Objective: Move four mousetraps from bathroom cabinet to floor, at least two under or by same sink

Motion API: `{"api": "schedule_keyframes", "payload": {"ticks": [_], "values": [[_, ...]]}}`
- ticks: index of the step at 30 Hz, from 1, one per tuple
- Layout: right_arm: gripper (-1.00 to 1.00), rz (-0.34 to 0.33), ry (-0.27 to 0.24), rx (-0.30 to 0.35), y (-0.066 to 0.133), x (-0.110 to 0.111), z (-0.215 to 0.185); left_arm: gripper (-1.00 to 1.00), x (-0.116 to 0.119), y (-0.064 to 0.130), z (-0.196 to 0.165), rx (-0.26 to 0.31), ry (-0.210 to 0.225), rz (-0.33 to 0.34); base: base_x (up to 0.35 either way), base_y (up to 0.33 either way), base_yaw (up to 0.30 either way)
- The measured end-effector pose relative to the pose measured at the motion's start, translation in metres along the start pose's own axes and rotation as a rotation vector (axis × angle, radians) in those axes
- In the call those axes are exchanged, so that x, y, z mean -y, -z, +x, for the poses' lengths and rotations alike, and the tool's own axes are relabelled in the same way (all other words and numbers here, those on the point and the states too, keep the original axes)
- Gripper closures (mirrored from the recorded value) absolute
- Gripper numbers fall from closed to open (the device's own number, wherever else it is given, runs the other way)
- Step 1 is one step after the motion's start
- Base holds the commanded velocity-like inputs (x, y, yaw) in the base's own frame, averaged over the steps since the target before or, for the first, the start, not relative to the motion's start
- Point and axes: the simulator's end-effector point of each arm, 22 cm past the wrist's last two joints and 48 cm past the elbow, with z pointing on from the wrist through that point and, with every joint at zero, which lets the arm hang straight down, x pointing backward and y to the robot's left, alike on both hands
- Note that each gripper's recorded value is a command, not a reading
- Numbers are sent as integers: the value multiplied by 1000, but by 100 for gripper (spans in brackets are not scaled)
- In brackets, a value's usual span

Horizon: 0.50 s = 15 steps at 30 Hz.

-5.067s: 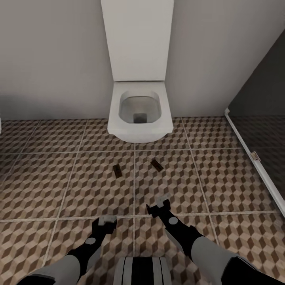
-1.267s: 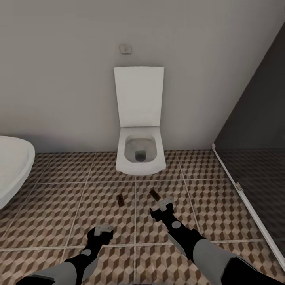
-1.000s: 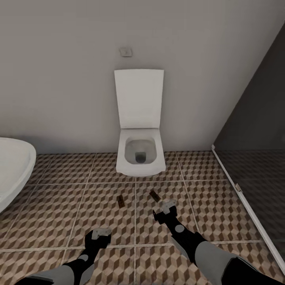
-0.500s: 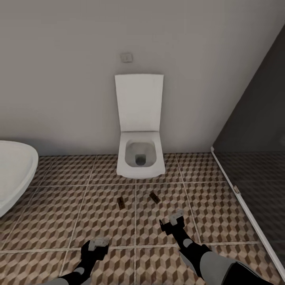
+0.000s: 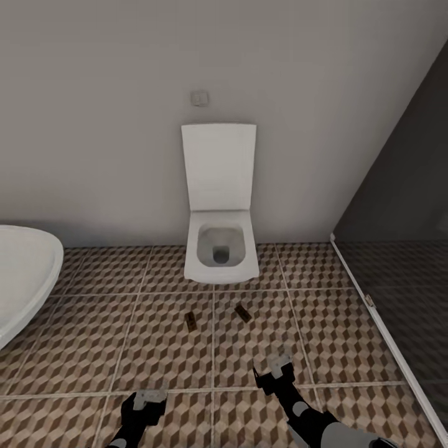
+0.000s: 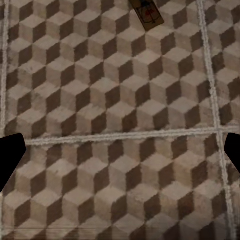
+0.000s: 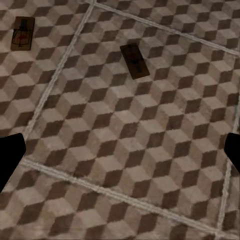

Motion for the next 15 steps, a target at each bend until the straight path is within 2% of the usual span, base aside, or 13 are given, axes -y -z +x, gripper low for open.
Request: {"api": "schedule_keyframes", "payload": {"ticks": [3, 8, 15], "values": [[-100, 4, 1, -7, 8, 4, 4, -100, 0, 8, 4, -7, -1, 1, 0, 0, 0], [-100, 12, 3, -17, 18, 11, 7, -100, -1, 20, 0, 22, 3, -2, 0, 0, 0], [-100, 10, 0, -36, 33, 10, 12, -100, -4, 38, 1, 35, 5, -6, 0, 0, 0]]}}
